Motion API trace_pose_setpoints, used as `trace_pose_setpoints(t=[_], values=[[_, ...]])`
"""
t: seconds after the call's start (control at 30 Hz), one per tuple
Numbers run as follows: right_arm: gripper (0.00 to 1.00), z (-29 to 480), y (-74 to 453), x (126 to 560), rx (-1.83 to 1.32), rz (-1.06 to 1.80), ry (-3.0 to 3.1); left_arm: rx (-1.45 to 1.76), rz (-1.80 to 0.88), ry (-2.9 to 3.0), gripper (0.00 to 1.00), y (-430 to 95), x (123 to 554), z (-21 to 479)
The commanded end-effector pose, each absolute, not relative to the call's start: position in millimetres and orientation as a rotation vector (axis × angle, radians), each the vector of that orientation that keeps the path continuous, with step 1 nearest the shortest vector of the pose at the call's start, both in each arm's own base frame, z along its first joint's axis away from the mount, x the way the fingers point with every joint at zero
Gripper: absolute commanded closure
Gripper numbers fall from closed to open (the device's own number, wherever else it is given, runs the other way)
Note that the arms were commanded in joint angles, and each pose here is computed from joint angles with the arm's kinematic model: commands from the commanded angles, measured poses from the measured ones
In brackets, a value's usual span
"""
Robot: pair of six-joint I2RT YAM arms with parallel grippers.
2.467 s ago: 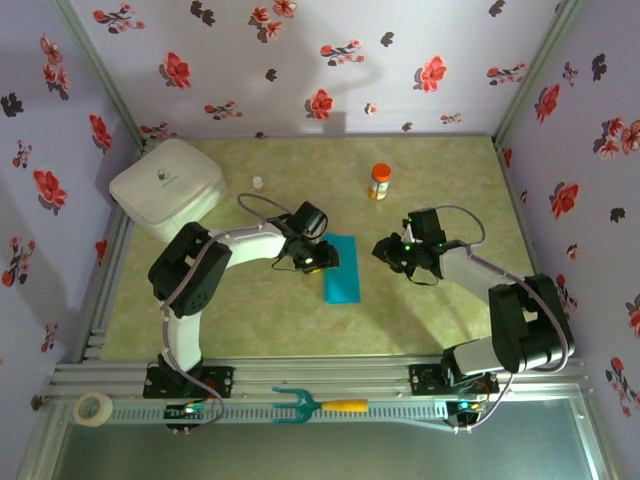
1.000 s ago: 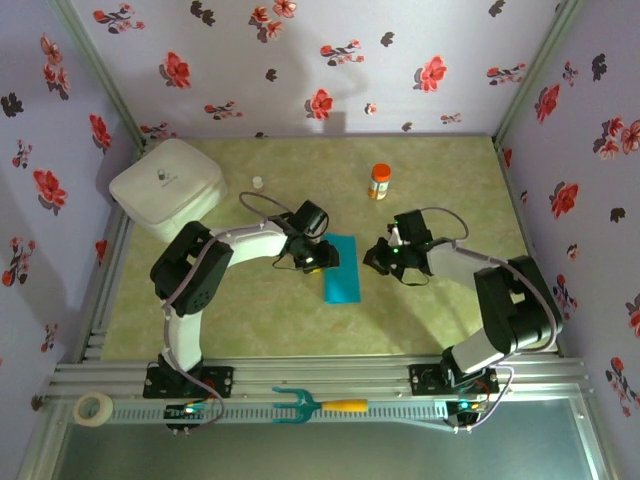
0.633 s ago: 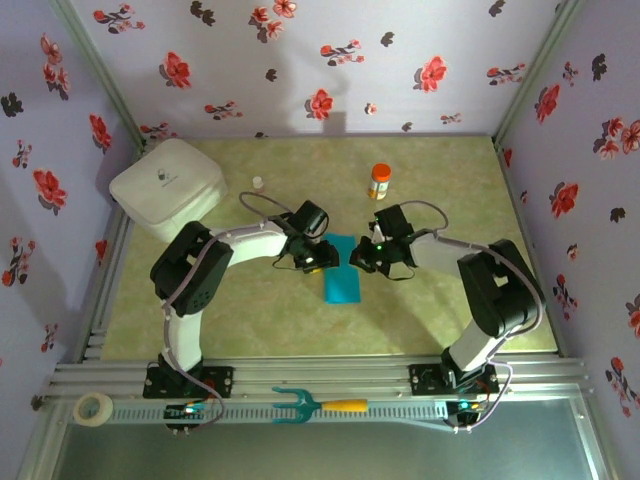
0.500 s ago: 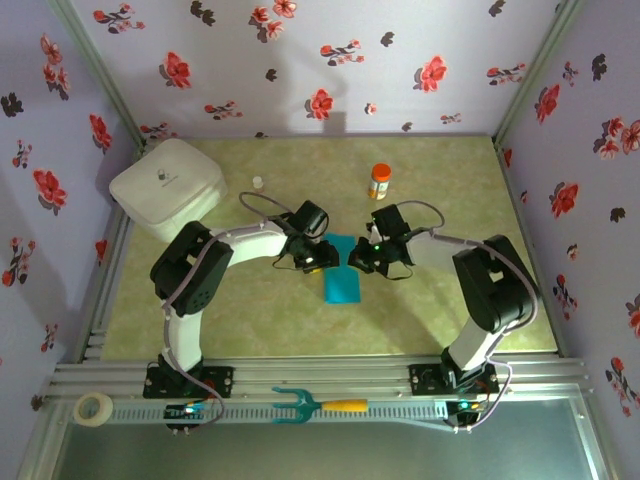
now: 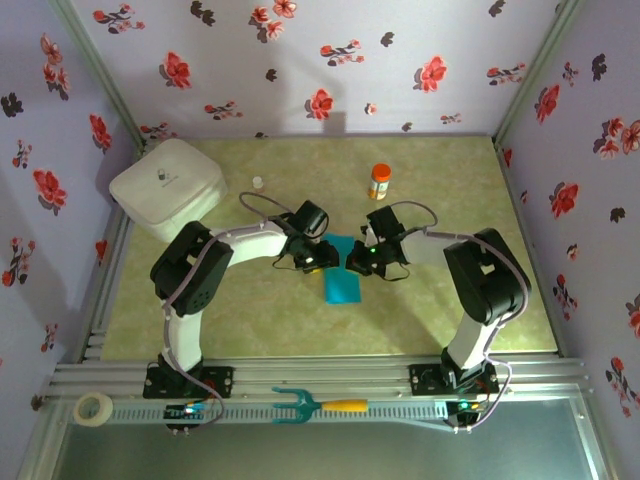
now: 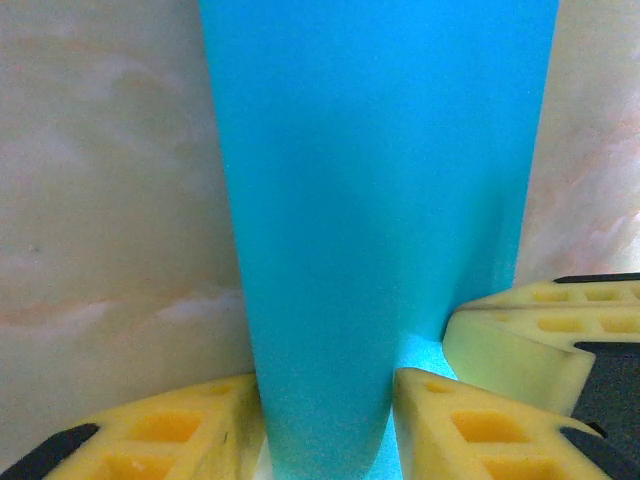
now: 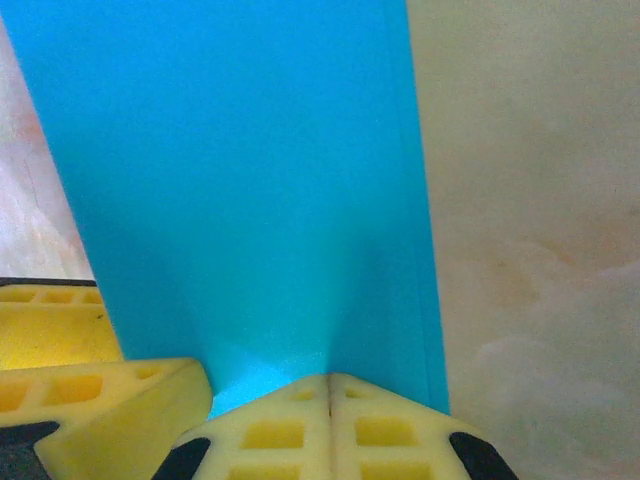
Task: Fold a paper plane with a square sheet of paper (pick it up from the middle)
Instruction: Hold the square sheet of paper at the center of the table, then first fold the square sheet of paper in half at the center of the table.
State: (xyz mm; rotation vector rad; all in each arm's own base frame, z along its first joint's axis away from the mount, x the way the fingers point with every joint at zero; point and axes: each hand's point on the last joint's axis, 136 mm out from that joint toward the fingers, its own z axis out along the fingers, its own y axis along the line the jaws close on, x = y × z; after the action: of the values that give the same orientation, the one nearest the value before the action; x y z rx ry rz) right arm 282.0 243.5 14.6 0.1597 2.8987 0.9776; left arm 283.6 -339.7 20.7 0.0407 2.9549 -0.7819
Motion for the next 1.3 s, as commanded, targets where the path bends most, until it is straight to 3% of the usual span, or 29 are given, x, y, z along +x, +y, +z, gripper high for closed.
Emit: trace_pose_setpoints(t=[0.0, 0.33, 0.5, 0.8, 1.0, 1.27], values=[[1.00, -29, 212, 250, 0.154, 0.742, 3.071, -0.008, -0.493, 3.051, 0.58, -296, 273, -20], [1.00, -26, 219, 256, 0.096, 0.781, 3.073, -0.035, -0.688, 2.806, 0.52, -305, 300, 74], [1.00, -26, 219, 257, 0.100, 0.782, 3.067, -0.012, -0.900, 2.710, 0.64, -318, 303, 99], [1.00, -26, 219, 257, 0.104, 0.779, 3.066, 0.015, -1.240, 2.655, 0.99, -352, 299, 96], [1.00, -27, 218, 257, 0.111, 0.776, 3.070, -0.009, -1.363, 2.673, 1.00, -362, 294, 80], [1.00, -28, 217, 257, 0.120, 0.768, 3.074, -0.025, -1.300, 2.762, 1.00, -355, 286, 51]])
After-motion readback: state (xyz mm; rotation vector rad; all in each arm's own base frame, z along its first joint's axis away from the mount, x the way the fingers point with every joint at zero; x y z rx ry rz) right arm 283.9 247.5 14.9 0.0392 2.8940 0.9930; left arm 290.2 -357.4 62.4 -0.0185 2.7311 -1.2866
